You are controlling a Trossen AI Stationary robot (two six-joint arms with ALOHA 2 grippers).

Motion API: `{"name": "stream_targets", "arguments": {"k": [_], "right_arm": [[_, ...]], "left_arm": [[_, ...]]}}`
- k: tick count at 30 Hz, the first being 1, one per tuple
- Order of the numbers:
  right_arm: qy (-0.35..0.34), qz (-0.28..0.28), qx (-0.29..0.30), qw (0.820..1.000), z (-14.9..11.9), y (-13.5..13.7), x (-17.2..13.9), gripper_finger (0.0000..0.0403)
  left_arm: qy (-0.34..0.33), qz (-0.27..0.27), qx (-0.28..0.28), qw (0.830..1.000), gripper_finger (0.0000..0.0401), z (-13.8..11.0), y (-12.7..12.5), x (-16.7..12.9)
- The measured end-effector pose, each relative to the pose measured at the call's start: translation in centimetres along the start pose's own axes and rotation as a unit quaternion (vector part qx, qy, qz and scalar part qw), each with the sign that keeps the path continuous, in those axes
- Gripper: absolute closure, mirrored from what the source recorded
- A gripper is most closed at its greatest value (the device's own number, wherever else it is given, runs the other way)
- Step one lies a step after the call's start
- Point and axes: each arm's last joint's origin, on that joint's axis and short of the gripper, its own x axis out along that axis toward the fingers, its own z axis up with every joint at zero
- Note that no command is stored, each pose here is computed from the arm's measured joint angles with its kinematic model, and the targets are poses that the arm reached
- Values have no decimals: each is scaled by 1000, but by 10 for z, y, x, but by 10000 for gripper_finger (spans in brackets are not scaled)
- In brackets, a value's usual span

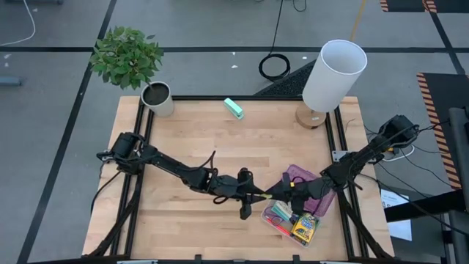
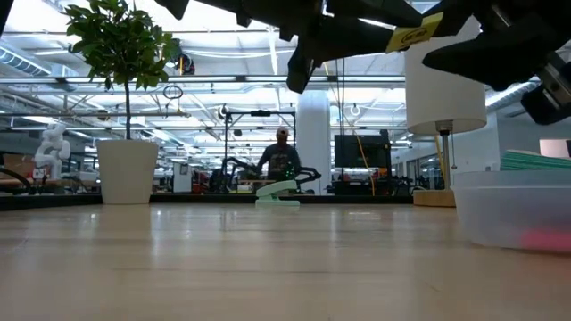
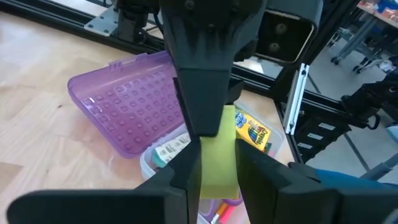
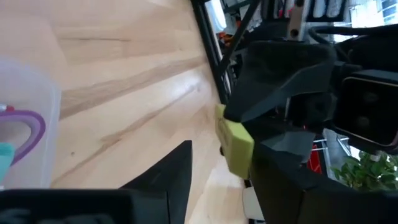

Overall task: Pack school essentials
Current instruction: Put the green eraser into the violet supply box

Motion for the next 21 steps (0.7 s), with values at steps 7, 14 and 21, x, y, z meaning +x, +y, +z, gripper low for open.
{"name": "stream_targets", "arguments": {"k": [7, 14, 21], "right_arm": [[1, -1, 2, 1000, 0, 0, 0, 297], [0, -1, 10, 1000, 0, 0, 0, 349], [-2, 1, 11, 1000, 0, 0, 0, 380]], "left_arm": [[3, 1, 1, 1000, 308, 0, 0, 0], [24, 12, 4, 1000, 308, -4, 3, 0], [24, 12, 4, 1000, 308, -4, 3, 0]]}}
